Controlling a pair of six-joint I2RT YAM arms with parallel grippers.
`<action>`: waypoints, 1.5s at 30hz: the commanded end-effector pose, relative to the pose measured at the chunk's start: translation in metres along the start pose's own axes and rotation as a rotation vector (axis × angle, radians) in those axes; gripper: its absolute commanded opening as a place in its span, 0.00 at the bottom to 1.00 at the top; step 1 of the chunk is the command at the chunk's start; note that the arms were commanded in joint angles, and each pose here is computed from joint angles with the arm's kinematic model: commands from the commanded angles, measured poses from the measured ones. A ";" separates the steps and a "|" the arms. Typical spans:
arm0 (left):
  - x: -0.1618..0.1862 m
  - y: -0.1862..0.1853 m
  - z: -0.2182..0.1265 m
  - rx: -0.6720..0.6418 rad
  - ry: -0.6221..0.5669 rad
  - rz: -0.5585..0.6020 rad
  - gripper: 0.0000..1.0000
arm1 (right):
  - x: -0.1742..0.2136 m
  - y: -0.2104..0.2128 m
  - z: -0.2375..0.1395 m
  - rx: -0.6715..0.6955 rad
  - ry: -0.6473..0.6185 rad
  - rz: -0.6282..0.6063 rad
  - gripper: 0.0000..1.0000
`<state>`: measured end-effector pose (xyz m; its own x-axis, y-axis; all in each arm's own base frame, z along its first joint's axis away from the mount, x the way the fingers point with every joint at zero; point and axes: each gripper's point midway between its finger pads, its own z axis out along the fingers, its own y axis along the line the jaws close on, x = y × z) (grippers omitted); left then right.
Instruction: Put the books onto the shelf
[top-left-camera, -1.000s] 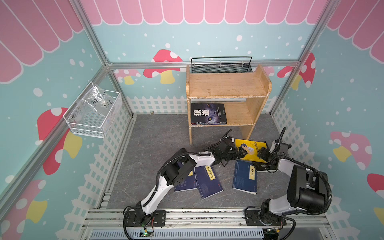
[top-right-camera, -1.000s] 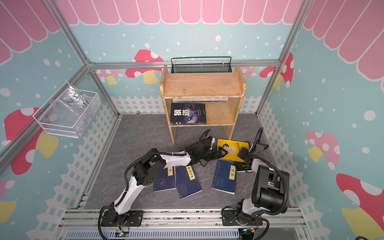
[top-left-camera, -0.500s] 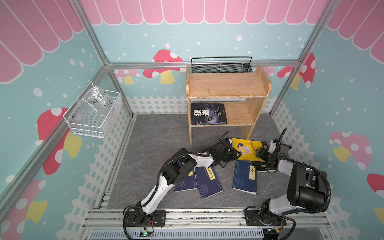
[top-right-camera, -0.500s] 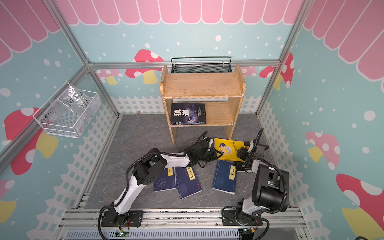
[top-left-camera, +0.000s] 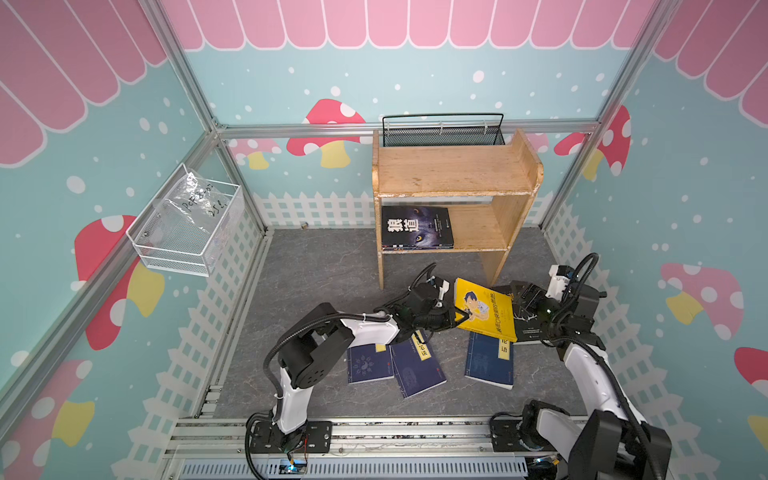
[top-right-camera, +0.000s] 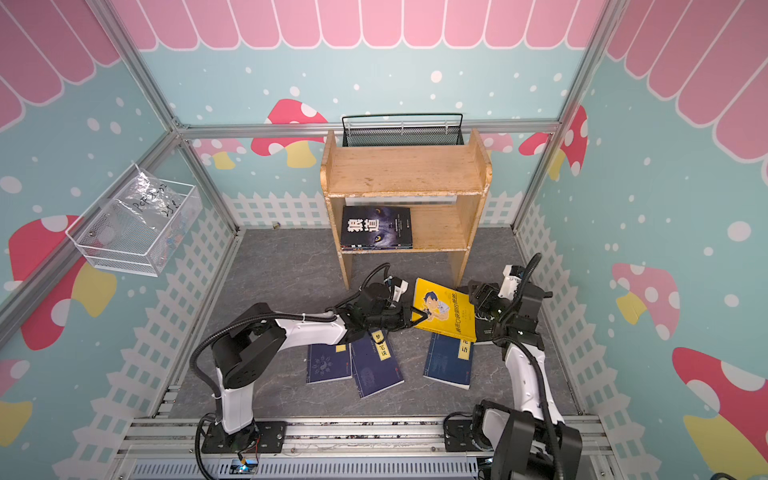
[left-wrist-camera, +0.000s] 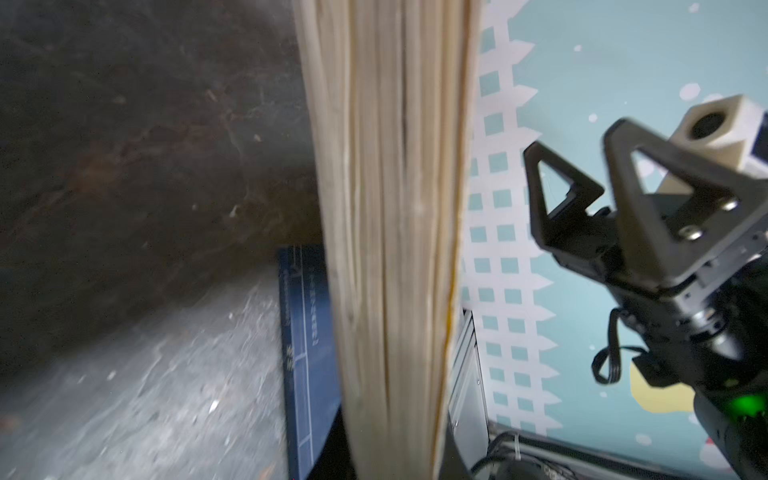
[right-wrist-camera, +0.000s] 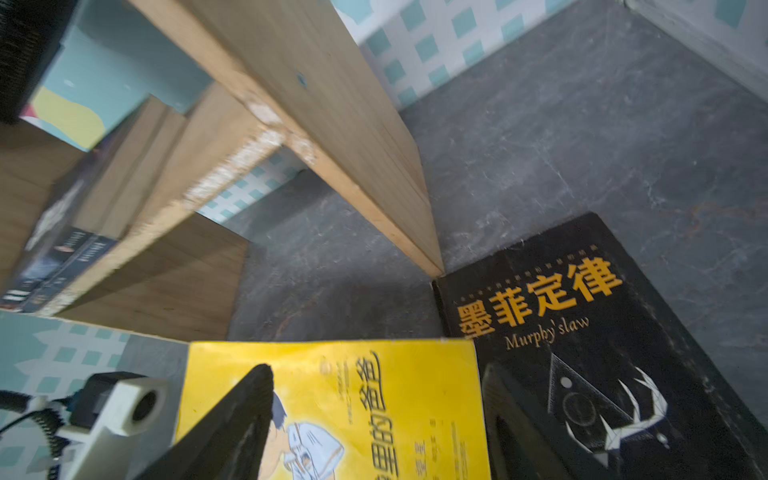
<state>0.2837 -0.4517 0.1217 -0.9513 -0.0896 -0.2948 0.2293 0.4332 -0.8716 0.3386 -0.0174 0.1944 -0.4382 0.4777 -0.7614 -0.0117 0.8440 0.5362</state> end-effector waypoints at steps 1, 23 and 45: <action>0.003 -0.052 -0.045 0.170 0.037 0.168 0.00 | -0.005 0.029 -0.014 -0.102 0.009 0.007 0.84; -0.089 -0.096 -0.185 0.143 -0.280 0.251 0.00 | 0.006 0.133 -0.065 -0.621 0.000 0.015 0.88; -0.104 -0.105 -0.206 0.211 -0.327 0.199 0.00 | 0.053 0.199 -0.020 -0.790 0.206 -0.010 0.87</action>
<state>0.3150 -0.2955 0.2701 -0.8316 -0.2870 -0.4754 0.3473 0.3993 -0.8485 0.2984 0.1599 0.2540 -0.5982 0.3703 -0.7106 -0.5653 0.4336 0.7018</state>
